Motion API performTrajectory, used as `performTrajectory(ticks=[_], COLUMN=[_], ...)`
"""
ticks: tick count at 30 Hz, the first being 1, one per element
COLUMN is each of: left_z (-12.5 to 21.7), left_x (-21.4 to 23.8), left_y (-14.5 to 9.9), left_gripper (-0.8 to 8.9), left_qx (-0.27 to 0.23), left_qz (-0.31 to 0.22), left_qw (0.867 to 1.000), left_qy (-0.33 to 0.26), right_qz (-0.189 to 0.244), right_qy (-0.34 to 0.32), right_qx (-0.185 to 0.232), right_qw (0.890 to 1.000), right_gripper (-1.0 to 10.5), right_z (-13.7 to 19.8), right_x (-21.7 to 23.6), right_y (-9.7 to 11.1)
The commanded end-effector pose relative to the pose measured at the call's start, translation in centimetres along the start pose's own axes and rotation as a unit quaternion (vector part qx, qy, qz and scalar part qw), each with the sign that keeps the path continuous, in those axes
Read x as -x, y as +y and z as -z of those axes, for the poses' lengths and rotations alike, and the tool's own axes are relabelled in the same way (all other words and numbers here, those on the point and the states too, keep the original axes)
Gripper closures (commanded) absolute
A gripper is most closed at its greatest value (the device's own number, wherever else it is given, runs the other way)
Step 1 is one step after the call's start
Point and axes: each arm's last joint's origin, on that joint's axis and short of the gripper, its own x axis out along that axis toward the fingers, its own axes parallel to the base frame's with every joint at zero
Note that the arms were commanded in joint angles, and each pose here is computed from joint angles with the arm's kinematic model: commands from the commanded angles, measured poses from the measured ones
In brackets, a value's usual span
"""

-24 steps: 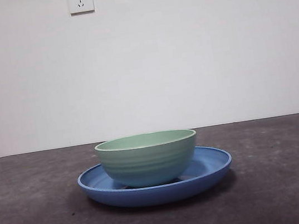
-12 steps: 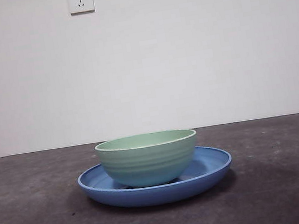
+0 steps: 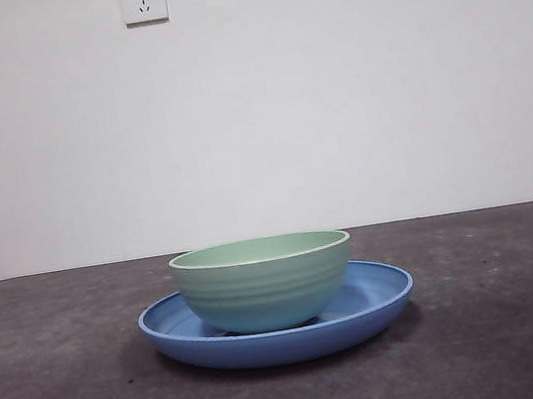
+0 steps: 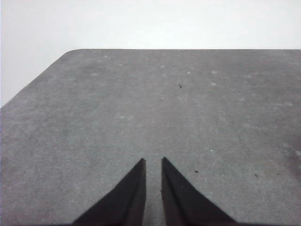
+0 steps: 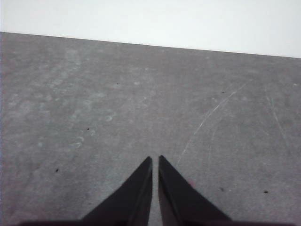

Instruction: Place the green bowl on the blue plate

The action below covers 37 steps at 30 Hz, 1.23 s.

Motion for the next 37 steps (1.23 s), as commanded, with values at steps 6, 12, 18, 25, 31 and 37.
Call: performTrajectory(ticks=[6,12,18,25,31,37], left_z=[0.74,0.74,0.74,0.74,0.74,0.74], left_x=[-0.20,-0.20,-0.20,-0.20,-0.20,-0.20], left_y=[0.00,0.00,0.00,0.00,0.00,0.00], left_gripper=[7.61,7.61,7.61,7.61,7.61,7.61], left_qx=[0.001,0.001,0.001,0.001,0.001,0.001], left_qz=[-0.002,-0.002,-0.002,-0.002,-0.002,-0.002], left_qw=[1.000,1.000,1.000,1.000,1.000,1.000], left_qy=[0.013,0.013,0.013,0.013,0.013,0.013], right_qz=[0.011,0.007,0.008,0.008,0.008,0.008], right_qy=[0.007,-0.002,-0.007,-0.007,-0.007,-0.007], right_qx=[0.005,0.001,0.001,0.001,0.001,0.001], right_qw=[1.000,1.000,1.000,1.000,1.000,1.000], right_gripper=[9.3,9.3,9.3,9.3,9.3,9.3], right_z=[0.28,0.12,0.02,0.02,0.02,0.02], right_x=[-0.06,-0.06,-0.06,-0.06,-0.06,-0.06], right_y=[-0.06,-0.04,-0.05,-0.05,-0.05,-0.05])
